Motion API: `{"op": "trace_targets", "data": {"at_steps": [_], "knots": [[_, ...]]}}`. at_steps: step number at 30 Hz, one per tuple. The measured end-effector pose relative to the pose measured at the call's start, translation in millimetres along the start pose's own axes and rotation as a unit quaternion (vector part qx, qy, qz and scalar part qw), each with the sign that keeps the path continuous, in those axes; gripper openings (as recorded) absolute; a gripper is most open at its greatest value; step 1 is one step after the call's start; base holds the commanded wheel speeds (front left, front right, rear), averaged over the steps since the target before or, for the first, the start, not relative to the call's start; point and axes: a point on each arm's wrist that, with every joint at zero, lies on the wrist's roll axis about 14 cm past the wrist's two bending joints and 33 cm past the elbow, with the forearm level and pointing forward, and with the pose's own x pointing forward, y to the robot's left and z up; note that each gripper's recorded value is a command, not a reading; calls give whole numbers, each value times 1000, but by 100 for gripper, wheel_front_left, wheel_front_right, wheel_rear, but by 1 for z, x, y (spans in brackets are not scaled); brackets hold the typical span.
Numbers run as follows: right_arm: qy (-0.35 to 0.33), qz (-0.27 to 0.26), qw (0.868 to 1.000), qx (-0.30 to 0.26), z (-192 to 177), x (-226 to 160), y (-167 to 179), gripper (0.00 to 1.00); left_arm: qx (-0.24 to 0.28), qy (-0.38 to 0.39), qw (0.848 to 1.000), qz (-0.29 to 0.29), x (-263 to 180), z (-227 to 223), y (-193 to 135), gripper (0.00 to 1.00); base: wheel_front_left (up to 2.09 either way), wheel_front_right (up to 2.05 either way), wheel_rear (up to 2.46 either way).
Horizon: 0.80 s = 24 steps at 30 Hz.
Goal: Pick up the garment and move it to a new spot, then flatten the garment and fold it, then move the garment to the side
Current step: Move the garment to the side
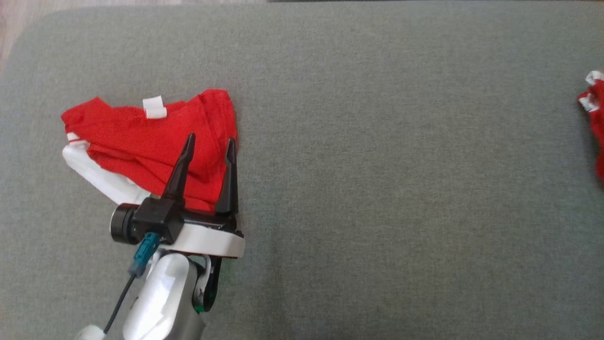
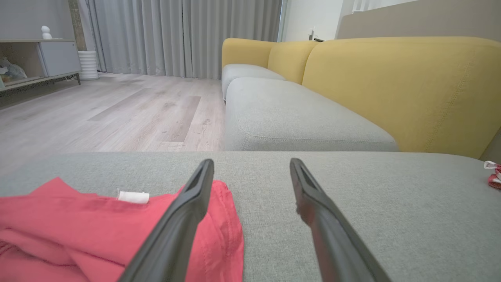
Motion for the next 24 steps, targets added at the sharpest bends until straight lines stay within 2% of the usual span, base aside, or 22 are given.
{"op": "trace_targets", "data": {"at_steps": [6, 11, 17, 18, 22, 24], "knots": [[-90, -12, 995, 44, 52, -18, 3, 100, 1, -23, 1000, -5, -2, 17, -5, 100, 0, 0, 0], [-187, -5, 977, 99, 107, -48, 17, 100, 1, -41, 999, -3, -10, 32, -6, 100, 0, 0, 0], [-296, 15, 938, 179, 164, -98, 34, 100, -1, -54, 999, 3, -24, 41, -5, 100, 0, 0, 0], [-326, 31, 922, 207, 178, -115, 43, 100, -1, -59, 998, 6, -27, 45, -4, 100, 0, 0, 0], [-364, 63, 893, 259, 193, -143, 63, 100, -1, -62, 998, 8, -35, 46, -3, 100, 0, 0, 0], [-364, 79, 885, 278, 189, -152, 77, 100, -2, -60, 998, 10, -39, 44, -3, 100, 0, 0, 0]]}}
